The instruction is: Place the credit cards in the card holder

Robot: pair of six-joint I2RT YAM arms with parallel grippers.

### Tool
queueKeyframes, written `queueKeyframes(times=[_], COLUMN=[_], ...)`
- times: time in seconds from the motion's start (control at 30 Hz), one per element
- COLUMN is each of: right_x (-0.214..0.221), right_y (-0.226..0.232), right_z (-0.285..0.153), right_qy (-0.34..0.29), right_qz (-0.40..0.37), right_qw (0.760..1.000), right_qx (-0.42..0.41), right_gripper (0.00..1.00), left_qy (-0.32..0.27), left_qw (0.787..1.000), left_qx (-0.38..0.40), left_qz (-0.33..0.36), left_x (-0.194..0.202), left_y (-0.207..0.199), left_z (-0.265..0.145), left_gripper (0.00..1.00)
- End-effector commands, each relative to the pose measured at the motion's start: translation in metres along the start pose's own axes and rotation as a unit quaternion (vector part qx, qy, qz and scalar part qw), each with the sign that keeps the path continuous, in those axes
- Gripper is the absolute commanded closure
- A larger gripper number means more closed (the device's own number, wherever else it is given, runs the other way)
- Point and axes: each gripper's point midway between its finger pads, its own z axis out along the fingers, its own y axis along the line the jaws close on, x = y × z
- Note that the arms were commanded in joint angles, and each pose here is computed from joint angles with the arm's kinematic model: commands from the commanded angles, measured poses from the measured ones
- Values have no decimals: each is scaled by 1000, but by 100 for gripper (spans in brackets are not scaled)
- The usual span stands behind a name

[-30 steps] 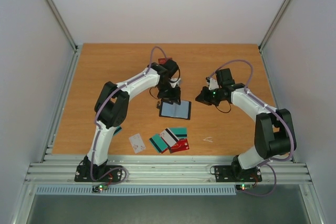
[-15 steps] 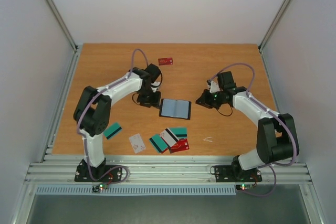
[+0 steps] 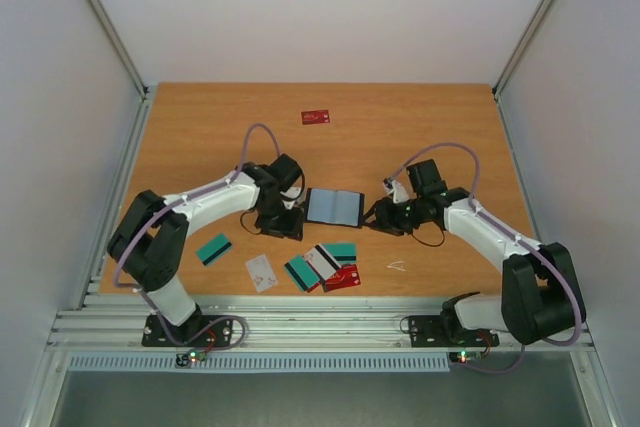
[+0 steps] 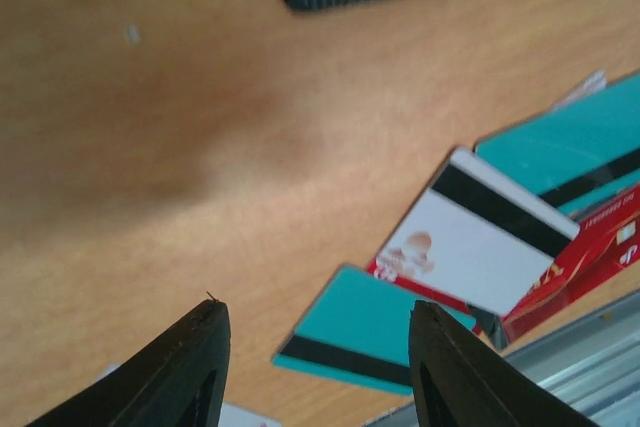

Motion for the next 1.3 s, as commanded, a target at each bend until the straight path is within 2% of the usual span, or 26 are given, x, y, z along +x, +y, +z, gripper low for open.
queueKeyframes(times=[0.0, 0.17, 0.33, 0.47, 0.63, 0.87, 0.97, 1.07, 1.27], right_x=[30, 59, 81, 91, 108, 129, 133, 141, 160], right_y=[25, 55, 79, 77, 66, 74, 76, 86, 103], right_z=[7, 29, 55, 64, 75, 94, 103, 113, 138], right_qy=[45, 80, 114, 124, 120, 82, 81, 73, 74], right_qz=[4, -35, -64, -68, -59, -25, 9, 4, 11], right_qw=[999, 996, 991, 990, 990, 995, 995, 995, 995], right_qx=[-27, -30, -26, 4, 47, 58, 62, 69, 71], right_gripper=[60, 59, 61, 63, 64, 63, 60, 53, 50], left_qy=[-22, -30, -26, -22, -21, -17, -13, -10, 13], left_qw=[998, 988, 979, 974, 976, 979, 979, 980, 982], left_qx=[-15, -65, -96, -116, -115, -95, -84, -77, -68], left_qz=[-51, -134, -181, -193, -184, -181, -188, -185, -176], left_x=[15, 47, 78, 88, 74, 57, 58, 57, 60], left_y=[1, 24, 45, 60, 66, 75, 78, 79, 81], left_z=[-11, -36, -42, -32, -13, 7, 13, 17, 27], left_gripper=[48, 38, 30, 30, 32, 35, 36, 37, 38])
